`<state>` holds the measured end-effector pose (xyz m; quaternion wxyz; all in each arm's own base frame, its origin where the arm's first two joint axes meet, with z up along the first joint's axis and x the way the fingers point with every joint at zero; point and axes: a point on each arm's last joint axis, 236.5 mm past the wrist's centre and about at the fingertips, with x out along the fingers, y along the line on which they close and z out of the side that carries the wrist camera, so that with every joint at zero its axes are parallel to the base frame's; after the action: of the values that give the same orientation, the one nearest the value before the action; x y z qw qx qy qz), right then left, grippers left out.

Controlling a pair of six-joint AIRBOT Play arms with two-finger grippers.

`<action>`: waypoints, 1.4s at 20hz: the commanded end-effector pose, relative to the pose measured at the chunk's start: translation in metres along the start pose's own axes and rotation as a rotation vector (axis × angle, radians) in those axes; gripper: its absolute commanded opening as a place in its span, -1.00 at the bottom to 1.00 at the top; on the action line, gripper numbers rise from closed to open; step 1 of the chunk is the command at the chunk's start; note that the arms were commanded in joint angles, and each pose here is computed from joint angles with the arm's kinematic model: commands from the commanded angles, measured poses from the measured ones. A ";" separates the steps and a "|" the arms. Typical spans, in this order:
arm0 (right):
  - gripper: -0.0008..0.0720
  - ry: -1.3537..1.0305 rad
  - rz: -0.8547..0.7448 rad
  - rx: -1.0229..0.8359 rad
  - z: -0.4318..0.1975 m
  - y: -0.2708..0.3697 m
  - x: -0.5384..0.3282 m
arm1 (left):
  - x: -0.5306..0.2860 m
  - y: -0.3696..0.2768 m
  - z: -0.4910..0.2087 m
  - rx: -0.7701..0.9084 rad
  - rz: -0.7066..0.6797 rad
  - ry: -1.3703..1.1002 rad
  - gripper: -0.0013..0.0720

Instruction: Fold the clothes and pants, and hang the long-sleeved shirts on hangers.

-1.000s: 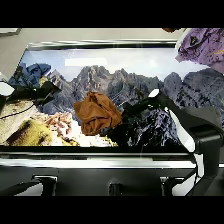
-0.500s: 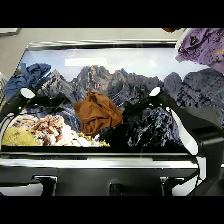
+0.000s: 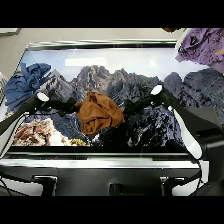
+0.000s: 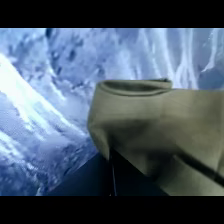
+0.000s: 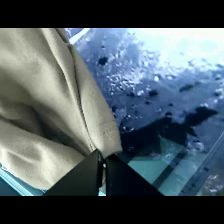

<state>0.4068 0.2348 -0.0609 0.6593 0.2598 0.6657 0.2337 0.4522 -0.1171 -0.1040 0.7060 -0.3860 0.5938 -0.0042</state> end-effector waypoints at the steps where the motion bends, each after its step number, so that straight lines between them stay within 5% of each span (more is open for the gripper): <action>1: -0.90 -0.085 -0.080 -0.096 0.017 0.004 -0.027 | -0.018 -0.027 0.019 0.048 -0.064 -0.052 -0.93; 8: -0.90 -0.748 -0.541 -0.442 0.101 0.082 -0.292 | -0.278 -0.139 0.102 0.435 -0.093 -0.597 -0.94; 15: -0.90 -1.176 -0.549 -0.586 -0.028 0.178 -0.485 | -0.533 -0.182 -0.003 0.653 -0.082 -1.098 -0.93; 22: -0.90 -1.316 -0.496 -0.613 -0.121 0.197 -0.539 | -0.612 -0.155 -0.081 0.616 -0.083 -1.265 -0.93; 28: -0.90 -1.126 -0.530 -0.502 -0.023 0.164 -0.469 | -0.535 -0.149 -0.006 0.582 0.025 -1.089 -0.93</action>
<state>0.3446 0.0465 0.4428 0.9899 -0.0050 0.1322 0.0501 0.3216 0.0152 0.4586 0.9889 -0.1224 0.0803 0.0252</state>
